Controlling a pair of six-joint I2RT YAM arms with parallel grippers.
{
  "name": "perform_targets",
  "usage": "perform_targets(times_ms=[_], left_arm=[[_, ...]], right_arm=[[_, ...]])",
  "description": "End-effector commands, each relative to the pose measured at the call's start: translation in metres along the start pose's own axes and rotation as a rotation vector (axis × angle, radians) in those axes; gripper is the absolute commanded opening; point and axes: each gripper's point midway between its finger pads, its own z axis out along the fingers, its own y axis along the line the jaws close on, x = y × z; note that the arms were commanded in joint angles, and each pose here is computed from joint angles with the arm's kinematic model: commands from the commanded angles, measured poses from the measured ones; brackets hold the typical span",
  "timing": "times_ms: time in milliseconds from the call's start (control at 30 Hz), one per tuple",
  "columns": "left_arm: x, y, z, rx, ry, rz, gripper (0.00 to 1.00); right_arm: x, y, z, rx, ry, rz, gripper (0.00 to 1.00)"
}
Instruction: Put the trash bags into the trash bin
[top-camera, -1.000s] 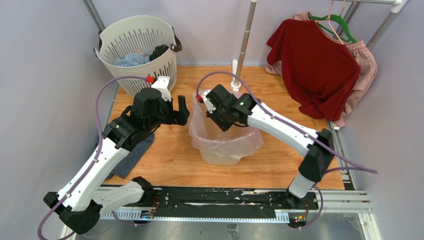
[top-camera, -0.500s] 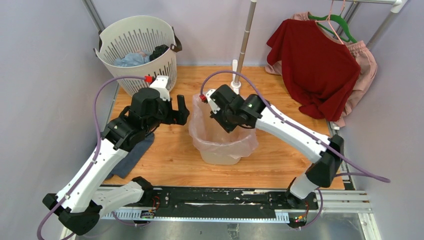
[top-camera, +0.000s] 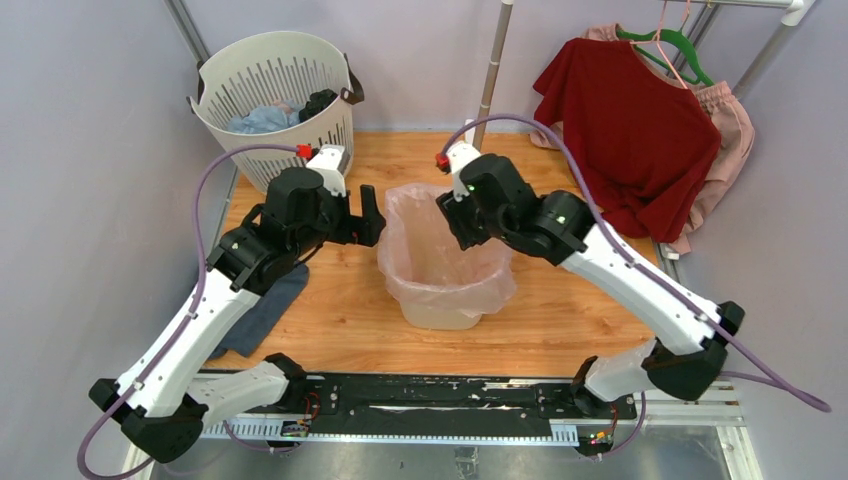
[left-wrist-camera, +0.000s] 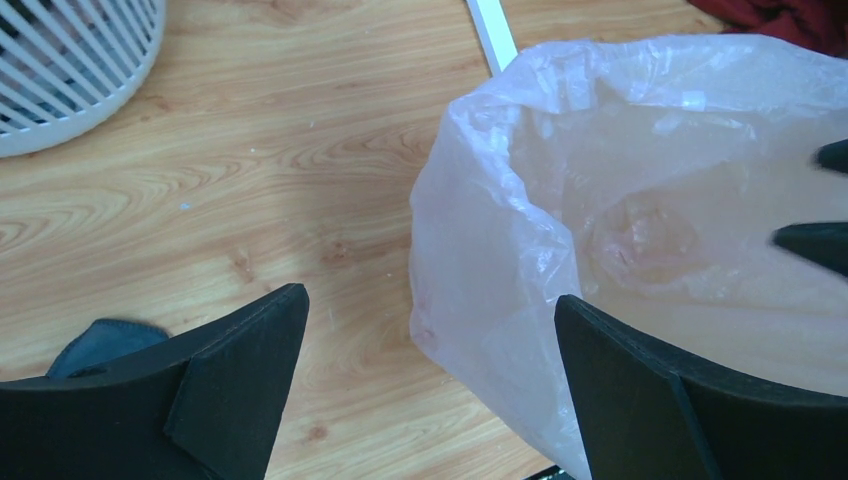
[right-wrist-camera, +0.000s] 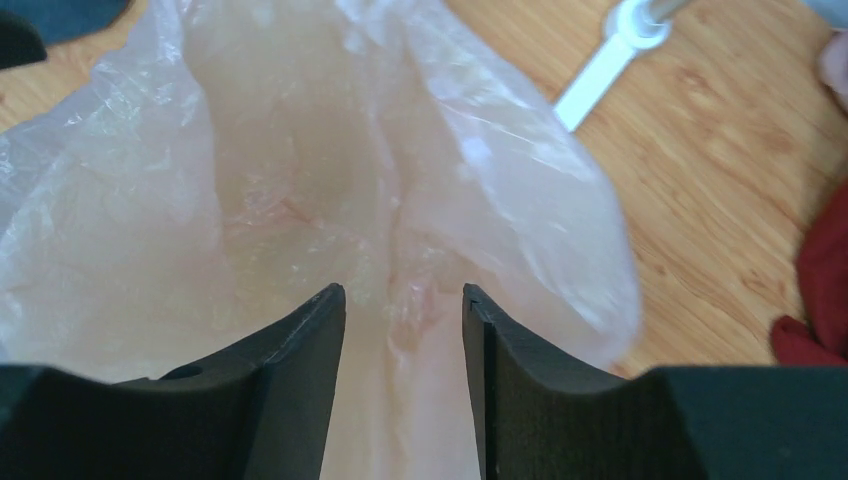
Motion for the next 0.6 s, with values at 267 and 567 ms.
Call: perform_targets(times_ms=[267, 567], left_arm=[[-0.005, -0.02, -0.013, 0.118, 0.019, 0.026, 1.0], [0.008, -0.02, -0.016, 0.135, 0.041, 0.021, 1.0]], right_arm=[[0.029, -0.044, -0.092, 0.157, -0.097, 0.185, 0.28], [0.076, -0.027, -0.065, 0.114, 0.067, 0.2, 0.0]])
